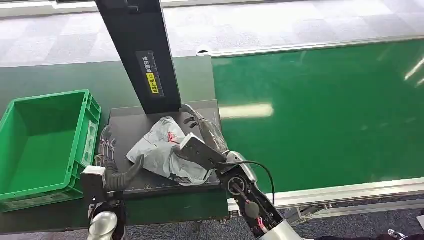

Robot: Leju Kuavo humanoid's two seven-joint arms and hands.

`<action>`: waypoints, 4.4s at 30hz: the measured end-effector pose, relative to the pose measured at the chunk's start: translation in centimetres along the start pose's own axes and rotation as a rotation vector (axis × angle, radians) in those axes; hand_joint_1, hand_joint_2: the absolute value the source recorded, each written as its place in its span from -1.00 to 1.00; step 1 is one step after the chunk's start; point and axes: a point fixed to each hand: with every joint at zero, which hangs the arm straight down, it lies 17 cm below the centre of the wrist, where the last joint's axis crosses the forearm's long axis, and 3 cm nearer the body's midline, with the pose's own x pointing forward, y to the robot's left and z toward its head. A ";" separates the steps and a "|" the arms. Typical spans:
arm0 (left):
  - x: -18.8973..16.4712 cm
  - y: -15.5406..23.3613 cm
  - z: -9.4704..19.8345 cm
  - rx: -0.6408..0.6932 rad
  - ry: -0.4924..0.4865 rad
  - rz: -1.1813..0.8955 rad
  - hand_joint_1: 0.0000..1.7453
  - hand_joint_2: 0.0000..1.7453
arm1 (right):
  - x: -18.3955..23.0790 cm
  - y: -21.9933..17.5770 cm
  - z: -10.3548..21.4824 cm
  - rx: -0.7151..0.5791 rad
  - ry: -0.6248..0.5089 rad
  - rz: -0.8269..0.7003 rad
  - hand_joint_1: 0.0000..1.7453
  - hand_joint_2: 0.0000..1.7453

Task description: Moved the parcel from conveyor to table for the left to box.

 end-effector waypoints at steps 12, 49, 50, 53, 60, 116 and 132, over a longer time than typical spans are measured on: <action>0.1 -2.4 1.1 -0.136 -0.054 -0.186 -1.00 1.00 | 2.3 -5.9 3.7 -0.140 -0.153 -0.327 -1.00 1.00; -12.3 -14.9 4.2 -0.816 -0.032 -1.030 1.00 1.00 | 2.8 -18.4 14.4 -0.540 -0.276 -0.296 -1.00 1.00; -12.2 -15.0 4.1 -0.812 -0.038 -1.029 1.00 1.00 | 2.9 -18.5 14.4 -0.542 -0.280 -0.294 -1.00 1.00; -11.6 -14.9 3.7 -0.776 -0.066 -1.016 1.00 1.00 | 2.9 -18.7 14.6 -0.549 -0.278 -0.291 -1.00 1.00; -9.3 -12.6 2.3 -0.622 -0.089 -0.931 1.00 1.00 | 1.5 -18.5 16.0 -0.584 -0.241 -0.291 -1.00 1.00; 8.2 29.4 -20.9 0.518 -0.080 -1.187 1.00 1.00 | 0.6 -18.0 17.1 -0.665 -0.209 -0.341 -1.00 1.00; 5.9 34.5 -21.2 0.572 0.133 -1.225 0.54 1.00 | 0.2 -17.3 16.5 -0.641 -0.188 -0.343 -1.00 1.00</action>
